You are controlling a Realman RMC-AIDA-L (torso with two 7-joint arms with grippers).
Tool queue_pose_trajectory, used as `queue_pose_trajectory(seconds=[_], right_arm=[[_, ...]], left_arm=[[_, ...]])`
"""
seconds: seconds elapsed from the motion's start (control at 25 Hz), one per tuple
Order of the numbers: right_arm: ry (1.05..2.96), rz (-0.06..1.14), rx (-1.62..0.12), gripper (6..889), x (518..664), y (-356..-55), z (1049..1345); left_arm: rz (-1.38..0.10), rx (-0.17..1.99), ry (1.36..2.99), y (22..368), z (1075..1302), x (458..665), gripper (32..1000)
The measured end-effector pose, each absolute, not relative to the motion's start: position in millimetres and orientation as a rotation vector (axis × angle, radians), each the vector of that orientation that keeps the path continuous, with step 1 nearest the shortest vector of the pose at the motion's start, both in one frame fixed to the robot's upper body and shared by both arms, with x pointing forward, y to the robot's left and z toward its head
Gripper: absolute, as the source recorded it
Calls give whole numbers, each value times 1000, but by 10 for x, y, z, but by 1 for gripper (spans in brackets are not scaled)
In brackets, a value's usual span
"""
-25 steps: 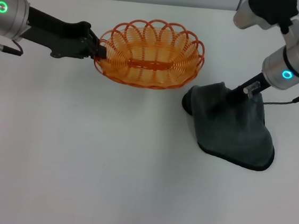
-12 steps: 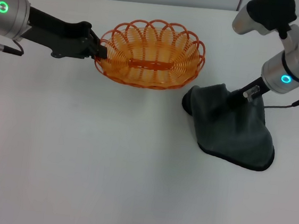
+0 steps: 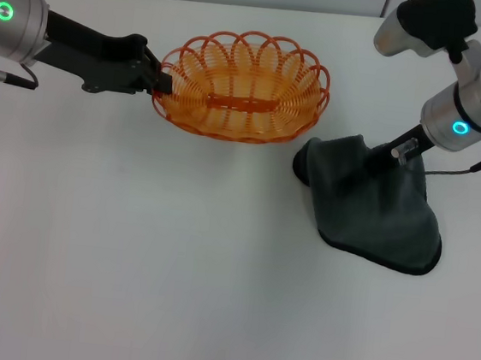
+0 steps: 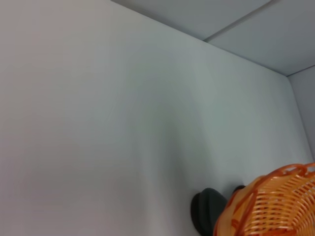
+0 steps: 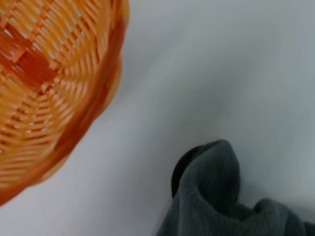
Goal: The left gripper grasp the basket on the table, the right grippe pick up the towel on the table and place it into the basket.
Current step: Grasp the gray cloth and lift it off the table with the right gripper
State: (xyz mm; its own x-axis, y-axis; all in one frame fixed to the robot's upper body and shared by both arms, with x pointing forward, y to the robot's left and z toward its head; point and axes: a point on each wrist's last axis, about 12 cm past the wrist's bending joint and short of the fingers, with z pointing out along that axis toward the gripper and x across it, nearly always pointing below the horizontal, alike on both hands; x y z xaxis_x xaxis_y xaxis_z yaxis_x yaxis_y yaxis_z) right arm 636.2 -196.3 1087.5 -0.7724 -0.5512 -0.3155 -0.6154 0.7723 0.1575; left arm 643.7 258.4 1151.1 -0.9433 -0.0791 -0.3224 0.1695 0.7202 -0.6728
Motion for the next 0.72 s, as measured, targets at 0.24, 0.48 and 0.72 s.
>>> queue_pose_trajectory(seconds=[0.24, 0.48, 0.72], right_arm=[[2721, 372, -906, 816, 6358, -1962, 10875], [2721, 374, -910, 790, 6356, -1962, 10875], [2722, 374, -909, 763, 6355, -1962, 10874]], left_arm=[[-1062, 70, 2597, 2584, 11511, 6437, 79], [-1061, 69, 2596, 2583, 11509, 6439, 79], [-1061, 69, 2595, 2581, 11509, 6439, 79]])
